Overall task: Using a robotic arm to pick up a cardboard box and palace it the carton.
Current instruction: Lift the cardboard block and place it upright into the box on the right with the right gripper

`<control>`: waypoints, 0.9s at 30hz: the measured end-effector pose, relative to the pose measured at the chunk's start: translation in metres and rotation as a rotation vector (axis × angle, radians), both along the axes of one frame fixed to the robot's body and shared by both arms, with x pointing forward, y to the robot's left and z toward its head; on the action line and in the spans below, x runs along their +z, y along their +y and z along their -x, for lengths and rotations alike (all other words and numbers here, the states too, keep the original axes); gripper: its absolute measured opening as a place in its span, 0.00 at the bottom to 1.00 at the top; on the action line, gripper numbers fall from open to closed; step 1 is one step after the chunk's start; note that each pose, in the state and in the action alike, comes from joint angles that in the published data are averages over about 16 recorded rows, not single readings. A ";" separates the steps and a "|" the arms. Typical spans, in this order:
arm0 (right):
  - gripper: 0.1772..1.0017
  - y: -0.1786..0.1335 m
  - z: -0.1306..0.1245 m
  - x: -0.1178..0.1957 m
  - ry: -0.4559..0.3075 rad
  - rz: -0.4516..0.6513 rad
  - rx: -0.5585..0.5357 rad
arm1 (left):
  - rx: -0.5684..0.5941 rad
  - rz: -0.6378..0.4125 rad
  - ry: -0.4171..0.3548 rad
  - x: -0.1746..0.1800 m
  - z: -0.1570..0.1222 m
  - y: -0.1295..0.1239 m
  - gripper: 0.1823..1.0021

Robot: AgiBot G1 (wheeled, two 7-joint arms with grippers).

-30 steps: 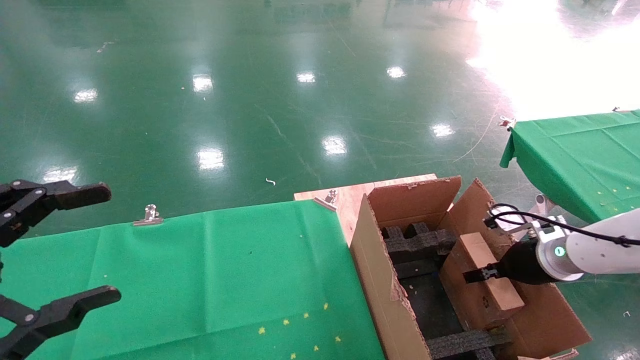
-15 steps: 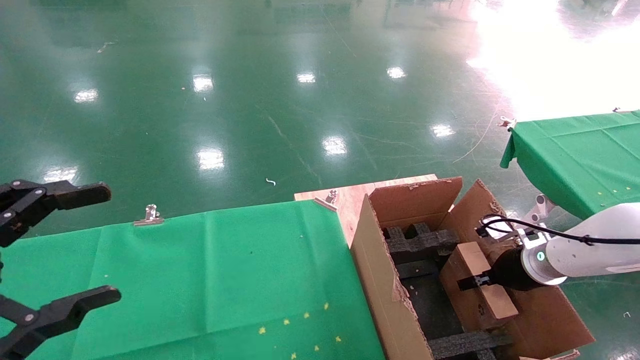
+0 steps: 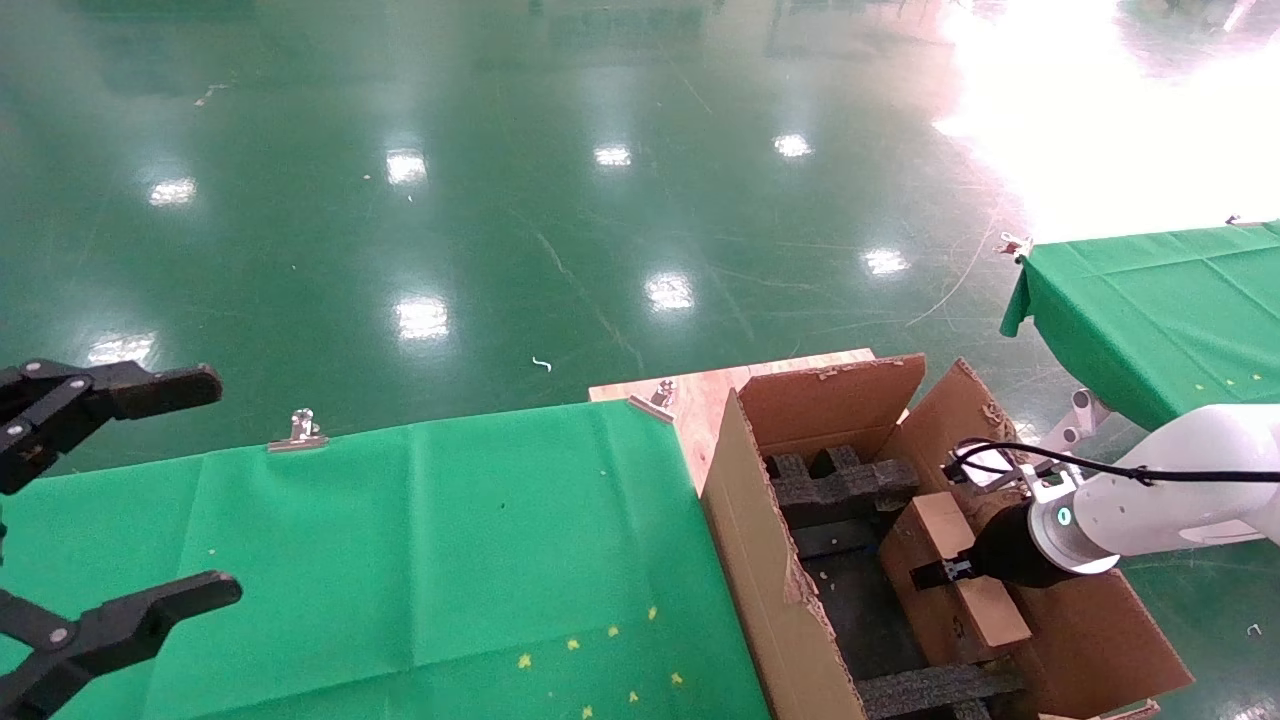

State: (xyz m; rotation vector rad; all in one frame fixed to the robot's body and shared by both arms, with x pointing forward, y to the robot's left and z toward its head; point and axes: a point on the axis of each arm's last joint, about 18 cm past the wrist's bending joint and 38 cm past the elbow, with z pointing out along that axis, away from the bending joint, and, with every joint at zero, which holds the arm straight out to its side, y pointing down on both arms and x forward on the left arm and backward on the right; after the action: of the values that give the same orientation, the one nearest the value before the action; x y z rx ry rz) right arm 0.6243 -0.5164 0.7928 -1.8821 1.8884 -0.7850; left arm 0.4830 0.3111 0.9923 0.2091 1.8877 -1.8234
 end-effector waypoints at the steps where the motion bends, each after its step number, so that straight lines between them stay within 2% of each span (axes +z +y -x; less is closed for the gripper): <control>1: 0.17 0.000 0.000 0.000 0.001 0.000 0.001 | 0.000 0.000 0.000 0.000 0.000 0.000 1.00; 16: 0.22 0.000 -0.001 0.000 0.003 -0.002 0.000 | 0.000 0.000 0.000 0.000 0.000 0.000 1.00; 21: 0.28 -0.001 -0.001 0.003 -0.003 -0.002 -0.005 | 0.000 0.000 0.000 0.000 0.000 0.000 1.00; 27: 0.40 -0.004 -0.001 0.010 -0.015 -0.002 -0.011 | 0.000 0.000 0.000 0.000 0.000 0.000 1.00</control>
State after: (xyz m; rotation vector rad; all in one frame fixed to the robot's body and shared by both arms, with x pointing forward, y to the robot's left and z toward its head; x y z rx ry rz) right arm 0.6254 -0.5203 0.8028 -1.8609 1.8913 -0.7982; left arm 0.4830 0.3112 0.9923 0.2087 1.8875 -1.8235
